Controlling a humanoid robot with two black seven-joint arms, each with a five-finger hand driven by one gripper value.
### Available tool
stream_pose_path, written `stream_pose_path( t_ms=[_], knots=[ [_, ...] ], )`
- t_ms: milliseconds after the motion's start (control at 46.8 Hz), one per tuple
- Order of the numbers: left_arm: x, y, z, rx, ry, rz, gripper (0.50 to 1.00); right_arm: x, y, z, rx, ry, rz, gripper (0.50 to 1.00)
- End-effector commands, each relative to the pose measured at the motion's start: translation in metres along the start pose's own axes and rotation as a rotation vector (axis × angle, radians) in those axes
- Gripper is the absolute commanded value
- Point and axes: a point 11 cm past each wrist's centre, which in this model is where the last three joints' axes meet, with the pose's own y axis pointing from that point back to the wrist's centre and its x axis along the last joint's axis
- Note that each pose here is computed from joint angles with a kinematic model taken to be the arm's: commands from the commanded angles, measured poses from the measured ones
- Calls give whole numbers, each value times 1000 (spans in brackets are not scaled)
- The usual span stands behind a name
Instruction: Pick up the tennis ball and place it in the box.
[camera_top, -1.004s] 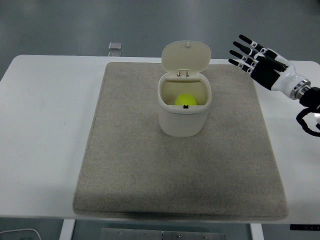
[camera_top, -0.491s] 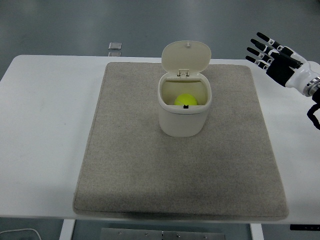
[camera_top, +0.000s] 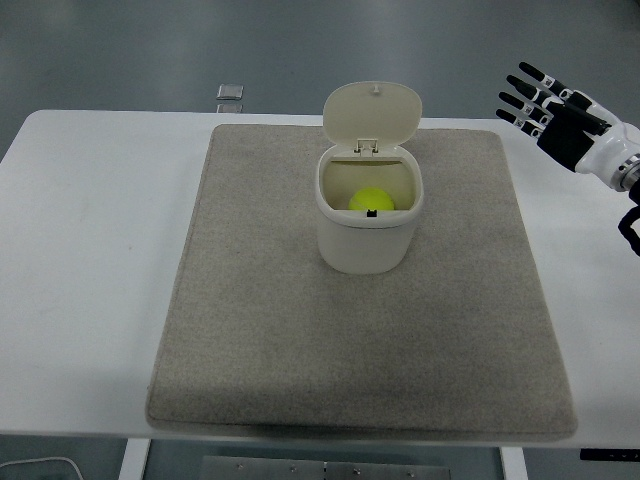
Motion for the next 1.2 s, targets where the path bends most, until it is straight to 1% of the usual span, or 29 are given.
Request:
stream_pose_path(
  t_ms=[0, 321, 427, 598, 769, 1068, 1175],
  knots=[
    [1, 0, 0, -1, 8, 3, 992, -7, -4, -5, 10, 1, -14, 911],
    [1, 0, 0, 0, 2, 3, 992, -8, -5, -5, 11, -1, -23, 913],
    [-1, 0, 5, -9, -1, -1, 992, -8, -5, -4, 9, -2, -23, 913],
    [0, 0, 5, -9, 0, 1, 992, -8, -4, -4, 8, -2, -22, 913],
    [0, 0, 5, -8, -1, 1, 992, -4, -2, -8, 13, 5, -14, 913],
    [0, 0, 5, -8, -1, 1, 992, 2, 1, -9, 10, 20, -3, 913],
    [0, 0, 5, -8, -1, 1, 992, 4, 3, -13, 16, 27, 2, 913]
  ],
)
